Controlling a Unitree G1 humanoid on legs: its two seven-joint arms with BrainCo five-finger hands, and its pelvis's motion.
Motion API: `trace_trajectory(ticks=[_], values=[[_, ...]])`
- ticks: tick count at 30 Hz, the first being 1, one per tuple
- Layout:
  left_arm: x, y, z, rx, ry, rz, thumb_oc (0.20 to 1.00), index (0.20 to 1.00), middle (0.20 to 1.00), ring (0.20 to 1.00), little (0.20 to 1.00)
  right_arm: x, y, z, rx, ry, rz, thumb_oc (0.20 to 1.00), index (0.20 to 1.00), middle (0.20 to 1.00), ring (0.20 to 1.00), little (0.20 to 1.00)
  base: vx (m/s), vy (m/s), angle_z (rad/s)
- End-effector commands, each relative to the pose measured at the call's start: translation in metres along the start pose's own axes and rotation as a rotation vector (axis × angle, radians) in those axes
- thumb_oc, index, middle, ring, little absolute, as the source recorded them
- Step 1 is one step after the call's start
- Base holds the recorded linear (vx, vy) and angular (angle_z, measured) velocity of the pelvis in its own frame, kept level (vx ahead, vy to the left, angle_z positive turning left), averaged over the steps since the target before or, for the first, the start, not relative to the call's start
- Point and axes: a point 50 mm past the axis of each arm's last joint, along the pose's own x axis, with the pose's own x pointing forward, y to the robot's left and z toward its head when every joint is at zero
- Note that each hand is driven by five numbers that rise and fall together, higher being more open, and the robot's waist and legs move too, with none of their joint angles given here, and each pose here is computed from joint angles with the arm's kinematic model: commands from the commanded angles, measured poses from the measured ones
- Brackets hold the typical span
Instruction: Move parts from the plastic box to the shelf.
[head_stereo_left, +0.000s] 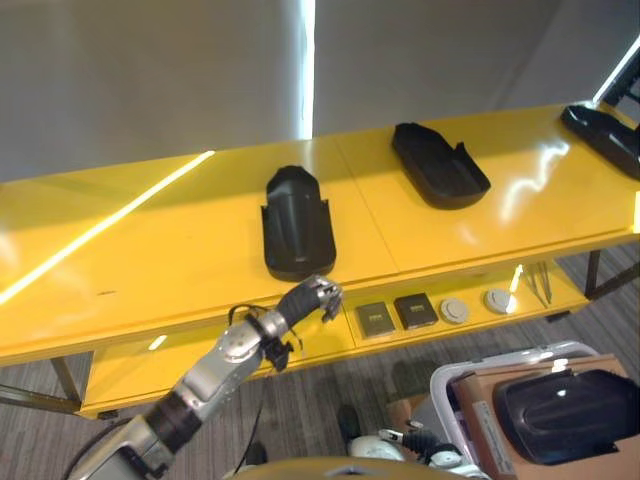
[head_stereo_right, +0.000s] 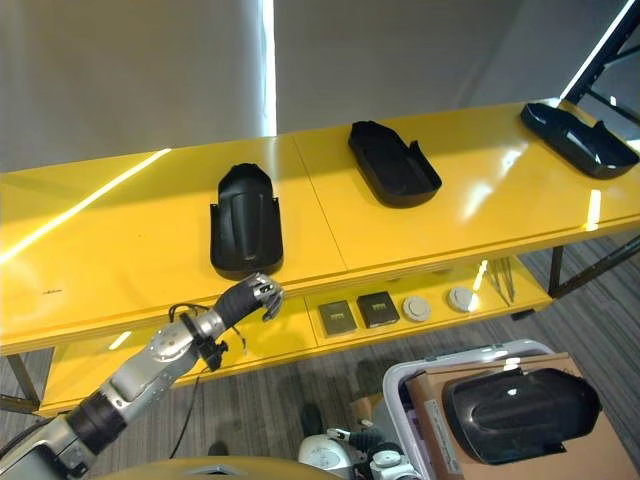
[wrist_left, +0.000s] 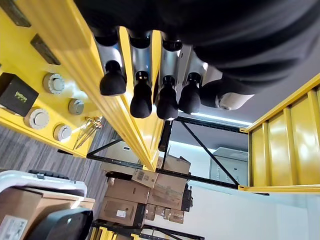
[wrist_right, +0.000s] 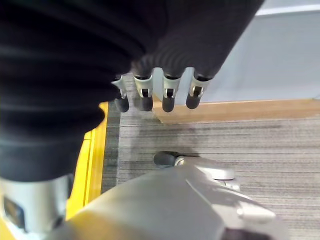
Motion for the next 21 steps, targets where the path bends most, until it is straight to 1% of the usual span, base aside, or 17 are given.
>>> trace_trajectory(ticks=[1, 7, 9, 13, 16, 20, 21], values=[[0.012, 0.019, 0.042, 0.183, -0.175, 0.074, 0.2, 0.2, 0.2, 0.2, 0.2, 0.002, 0.015, 0.014, 0.011, -0.039, 0.02, 1.0, 1.0, 1.0, 1.0, 1.0, -0.02, -0.003, -0.08], [0.014, 0.034, 0.05, 0.254, -0.193, 0.166, 0.2, 0.2, 0.2, 0.2, 0.2, 0.001, 0.012, 0.013, 0.038, -0.042, 0.001, 1.0, 1.0, 1.0, 1.0, 1.0, 0.0, 0.007, -0.04], [0.016, 0.04, 0.055, 0.297, -0.198, 0.195, 0.2, 0.2, 0.2, 0.2, 0.2, 0.002, 0.009, 0.017, 0.023, -0.052, -0.008, 1.0, 1.0, 1.0, 1.0, 1.0, -0.04, 0.01, -0.04], [0.017, 0.048, 0.061, 0.314, -0.211, 0.232, 0.2, 0.2, 0.2, 0.2, 0.2, 0.003, 0.007, 0.022, 0.004, -0.065, -0.012, 1.0, 1.0, 1.0, 1.0, 1.0, -0.06, 0.01, -0.07], [0.017, 0.058, 0.074, 0.354, -0.253, 0.288, 0.2, 0.2, 0.2, 0.2, 0.2, 0.004, 0.006, 0.029, -0.011, -0.091, -0.016, 1.0, 1.0, 1.0, 1.0, 1.0, -0.03, 0.013, -0.14], [0.021, 0.06, 0.097, 0.398, -0.339, 0.313, 0.2, 0.2, 0.2, 0.2, 0.2, 0.004, 0.004, 0.028, -0.005, -0.087, -0.022, 1.0, 1.0, 1.0, 1.0, 1.0, 0.01, -0.01, -0.07], [0.021, 0.06, 0.097, 0.398, -0.339, 0.313, 0.2, 0.2, 0.2, 0.2, 0.2, 0.004, 0.004, 0.028, -0.005, -0.087, -0.022, 1.0, 1.0, 1.0, 1.0, 1.0, 0.0, 0.0, 0.0]])
